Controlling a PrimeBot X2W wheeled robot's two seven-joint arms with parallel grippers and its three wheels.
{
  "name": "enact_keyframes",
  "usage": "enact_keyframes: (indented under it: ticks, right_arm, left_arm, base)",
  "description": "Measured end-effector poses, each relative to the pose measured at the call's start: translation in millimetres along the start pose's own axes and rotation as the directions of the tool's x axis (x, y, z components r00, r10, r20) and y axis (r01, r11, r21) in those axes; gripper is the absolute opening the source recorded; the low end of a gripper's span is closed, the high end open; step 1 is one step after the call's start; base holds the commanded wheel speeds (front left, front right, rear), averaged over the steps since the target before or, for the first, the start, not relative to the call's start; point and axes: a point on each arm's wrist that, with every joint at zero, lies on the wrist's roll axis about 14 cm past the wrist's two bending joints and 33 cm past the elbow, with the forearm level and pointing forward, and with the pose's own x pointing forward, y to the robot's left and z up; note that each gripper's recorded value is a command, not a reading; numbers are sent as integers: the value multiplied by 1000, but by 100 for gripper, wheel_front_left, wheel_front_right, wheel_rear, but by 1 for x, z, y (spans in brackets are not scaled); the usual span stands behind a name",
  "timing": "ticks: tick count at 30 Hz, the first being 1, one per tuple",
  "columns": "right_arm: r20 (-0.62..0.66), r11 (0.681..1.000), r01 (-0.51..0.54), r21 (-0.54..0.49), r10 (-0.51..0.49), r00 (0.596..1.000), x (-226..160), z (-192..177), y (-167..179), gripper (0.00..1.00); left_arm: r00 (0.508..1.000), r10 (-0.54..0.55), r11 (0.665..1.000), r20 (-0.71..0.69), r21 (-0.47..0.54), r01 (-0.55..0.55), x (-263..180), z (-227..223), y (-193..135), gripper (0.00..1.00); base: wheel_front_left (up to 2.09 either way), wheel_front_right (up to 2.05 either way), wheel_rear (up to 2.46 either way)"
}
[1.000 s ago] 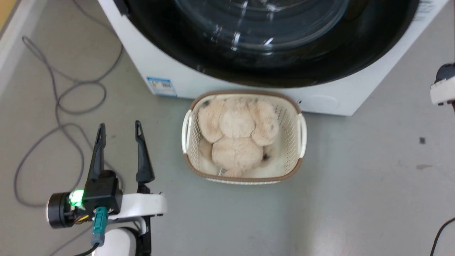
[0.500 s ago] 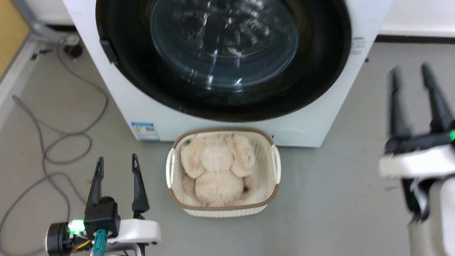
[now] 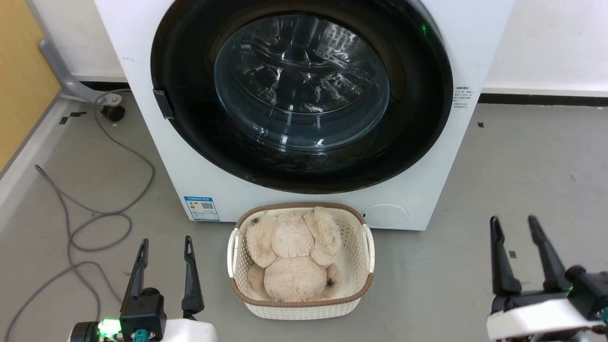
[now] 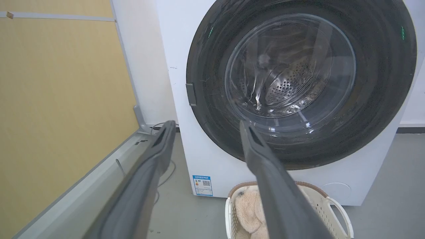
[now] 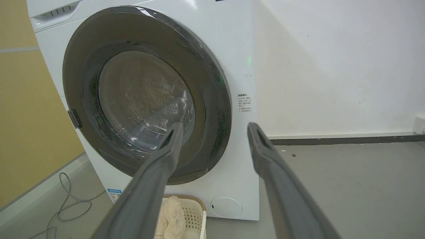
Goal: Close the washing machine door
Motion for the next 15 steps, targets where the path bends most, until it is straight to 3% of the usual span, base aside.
enact_keyframes:
  ticks: [4, 5, 15]
  right_arm:
    - [-8, 1000, 0, 21, 0, 1000, -5, -2, 2, 100]
    - [-8, 1000, 0, 21, 0, 1000, -5, -2, 2, 0]
    - [-19, 1000, -3, 18, 3, 1000, -5, -4, 2, 0]
  left_arm:
    - [1000, -2, 1000, 0, 0, 2, -2, 0, 1, 100]
    - [1000, -2, 1000, 0, 0, 2, -2, 0, 1, 0]
    - [1000, -7, 1000, -11, -6, 6, -2, -1, 0, 0]
  base:
    - [0, 0, 0]
    - [0, 0, 0]
    - [0, 0, 0]
